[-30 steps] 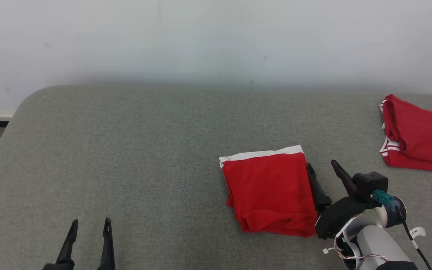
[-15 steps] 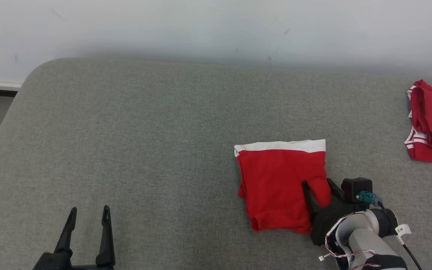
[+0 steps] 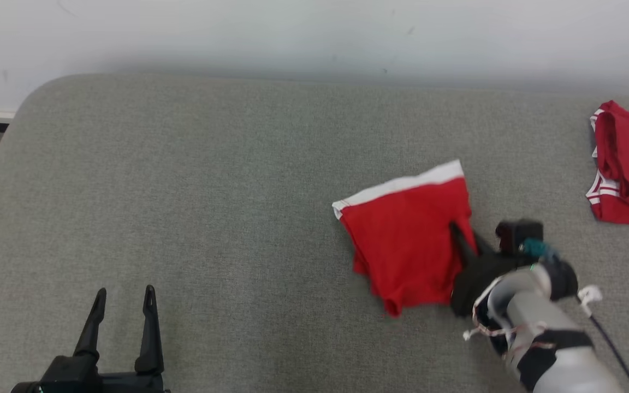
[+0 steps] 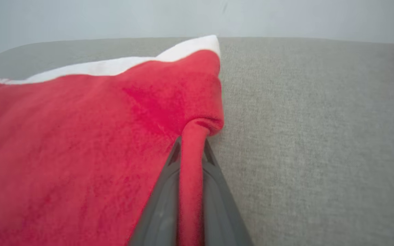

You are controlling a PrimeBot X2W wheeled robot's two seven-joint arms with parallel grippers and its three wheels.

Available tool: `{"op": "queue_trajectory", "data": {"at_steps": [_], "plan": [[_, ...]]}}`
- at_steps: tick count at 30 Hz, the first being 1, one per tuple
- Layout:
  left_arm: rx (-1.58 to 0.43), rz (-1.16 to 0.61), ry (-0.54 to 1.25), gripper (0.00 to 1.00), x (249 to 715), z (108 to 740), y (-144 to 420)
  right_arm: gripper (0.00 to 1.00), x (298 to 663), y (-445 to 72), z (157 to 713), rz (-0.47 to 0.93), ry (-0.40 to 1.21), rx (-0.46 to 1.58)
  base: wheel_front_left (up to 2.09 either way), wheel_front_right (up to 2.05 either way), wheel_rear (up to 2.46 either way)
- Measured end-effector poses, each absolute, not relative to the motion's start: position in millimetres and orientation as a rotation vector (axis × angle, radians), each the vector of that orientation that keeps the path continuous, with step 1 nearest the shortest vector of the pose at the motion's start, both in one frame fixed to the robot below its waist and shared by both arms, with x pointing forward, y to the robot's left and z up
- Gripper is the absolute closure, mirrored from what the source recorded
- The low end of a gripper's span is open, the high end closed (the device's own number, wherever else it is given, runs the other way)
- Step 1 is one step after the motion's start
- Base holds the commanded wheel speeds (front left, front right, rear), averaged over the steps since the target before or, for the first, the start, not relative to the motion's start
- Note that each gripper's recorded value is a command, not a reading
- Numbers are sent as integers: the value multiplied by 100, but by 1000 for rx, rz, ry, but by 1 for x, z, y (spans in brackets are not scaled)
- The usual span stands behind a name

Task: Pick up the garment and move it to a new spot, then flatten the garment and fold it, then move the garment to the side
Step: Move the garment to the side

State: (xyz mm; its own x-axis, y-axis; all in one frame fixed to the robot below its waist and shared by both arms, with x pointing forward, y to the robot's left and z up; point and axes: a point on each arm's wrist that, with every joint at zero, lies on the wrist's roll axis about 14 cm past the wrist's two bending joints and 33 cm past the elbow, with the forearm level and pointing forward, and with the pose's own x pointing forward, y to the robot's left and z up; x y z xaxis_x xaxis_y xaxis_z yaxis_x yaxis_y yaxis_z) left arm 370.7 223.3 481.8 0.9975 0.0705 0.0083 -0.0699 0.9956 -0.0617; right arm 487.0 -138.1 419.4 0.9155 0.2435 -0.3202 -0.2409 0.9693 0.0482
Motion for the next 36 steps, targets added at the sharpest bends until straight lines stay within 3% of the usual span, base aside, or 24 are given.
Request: {"op": "queue_trajectory", "data": {"at_steps": [9,18,26,36], "plan": [[-57,49,6,0,394,473,218,100,542,-178,451,231,267,-145,0,0,0],[-43,-32,30,0,433,455,198,100,581,-258,472,125,242,-287,0,0,0],[-45,-128,44,0,458,437,169,100,581,-332,501,10,240,-390,0,0,0],[-81,-248,42,0,486,418,126,100,568,-413,514,-133,348,-524,0,0,0]]}}
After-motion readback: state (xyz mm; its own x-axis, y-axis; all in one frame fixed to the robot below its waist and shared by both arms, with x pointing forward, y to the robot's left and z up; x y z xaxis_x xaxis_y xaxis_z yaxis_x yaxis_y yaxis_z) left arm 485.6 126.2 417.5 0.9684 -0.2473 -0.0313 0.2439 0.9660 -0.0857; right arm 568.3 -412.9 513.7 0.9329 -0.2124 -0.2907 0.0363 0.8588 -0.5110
